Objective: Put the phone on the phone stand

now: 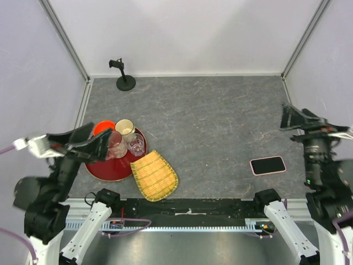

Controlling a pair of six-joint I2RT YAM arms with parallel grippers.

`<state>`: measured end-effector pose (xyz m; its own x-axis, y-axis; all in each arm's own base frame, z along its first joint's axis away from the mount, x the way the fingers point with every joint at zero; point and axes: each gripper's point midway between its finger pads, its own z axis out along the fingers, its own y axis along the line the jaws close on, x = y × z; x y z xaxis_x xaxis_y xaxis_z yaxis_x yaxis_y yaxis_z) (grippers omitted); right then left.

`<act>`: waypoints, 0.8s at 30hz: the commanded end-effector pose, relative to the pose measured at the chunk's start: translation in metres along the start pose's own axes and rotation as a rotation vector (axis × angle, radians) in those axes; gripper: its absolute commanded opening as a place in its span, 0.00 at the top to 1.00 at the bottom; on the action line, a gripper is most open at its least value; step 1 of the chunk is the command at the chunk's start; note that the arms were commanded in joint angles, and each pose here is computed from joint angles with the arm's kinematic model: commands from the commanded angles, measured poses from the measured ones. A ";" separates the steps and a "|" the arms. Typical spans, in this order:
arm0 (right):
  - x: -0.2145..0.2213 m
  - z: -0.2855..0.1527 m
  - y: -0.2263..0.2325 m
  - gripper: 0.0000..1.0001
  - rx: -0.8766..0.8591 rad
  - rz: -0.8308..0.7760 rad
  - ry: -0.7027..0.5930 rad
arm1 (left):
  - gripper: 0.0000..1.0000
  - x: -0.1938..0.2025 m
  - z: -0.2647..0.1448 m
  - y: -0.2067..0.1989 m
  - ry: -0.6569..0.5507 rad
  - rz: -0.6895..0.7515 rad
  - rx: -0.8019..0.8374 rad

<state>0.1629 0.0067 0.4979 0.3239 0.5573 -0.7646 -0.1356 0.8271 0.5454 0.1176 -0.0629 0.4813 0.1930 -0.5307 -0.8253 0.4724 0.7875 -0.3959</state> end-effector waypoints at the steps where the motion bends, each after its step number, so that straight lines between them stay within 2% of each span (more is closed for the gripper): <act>1: 0.056 0.023 0.003 0.02 -0.032 0.025 0.169 | 0.03 0.062 0.011 0.013 0.247 0.046 0.003; 4: 0.100 0.039 0.017 0.02 -0.139 0.029 0.291 | 0.01 0.099 0.021 0.020 0.386 0.037 0.006; 8: 0.193 0.054 0.018 0.02 -0.238 0.111 0.509 | 0.01 0.154 0.033 0.042 0.568 -0.025 -0.065; 9: 0.203 0.056 0.028 0.02 -0.310 0.140 0.524 | 0.01 0.170 0.033 0.049 0.606 -0.055 -0.092; 11: 0.258 0.057 0.018 0.02 -0.322 0.158 0.642 | 0.01 0.191 0.036 0.057 0.657 -0.084 -0.121; 12: 0.270 0.060 0.021 0.02 -0.348 0.148 0.650 | 0.01 0.202 0.037 0.062 0.674 -0.108 -0.138; 16: 0.351 0.046 0.035 0.02 -0.403 0.066 0.802 | 0.02 0.232 0.046 0.074 0.701 -0.173 -0.178; 20: 0.401 0.039 0.055 0.02 -0.523 0.078 0.806 | 0.04 0.248 0.062 0.089 0.699 -0.243 -0.239; 21: 0.408 0.037 0.057 0.02 -0.537 0.076 0.809 | 0.04 0.245 0.068 0.098 0.672 -0.286 -0.276; 23: 0.425 0.030 0.063 0.02 -0.578 0.074 0.813 | 0.04 0.238 0.087 0.096 0.620 -0.364 -0.220; 24: 0.430 0.027 0.065 0.02 -0.591 0.074 0.812 | 0.04 0.232 0.093 0.109 0.575 -0.447 -0.256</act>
<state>0.3108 0.2724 0.1780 -0.5745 0.2526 -0.7785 -0.4850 0.6611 0.5725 0.2616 -0.1337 0.2372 -0.5766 -0.4156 -0.7034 0.1477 0.7937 -0.5901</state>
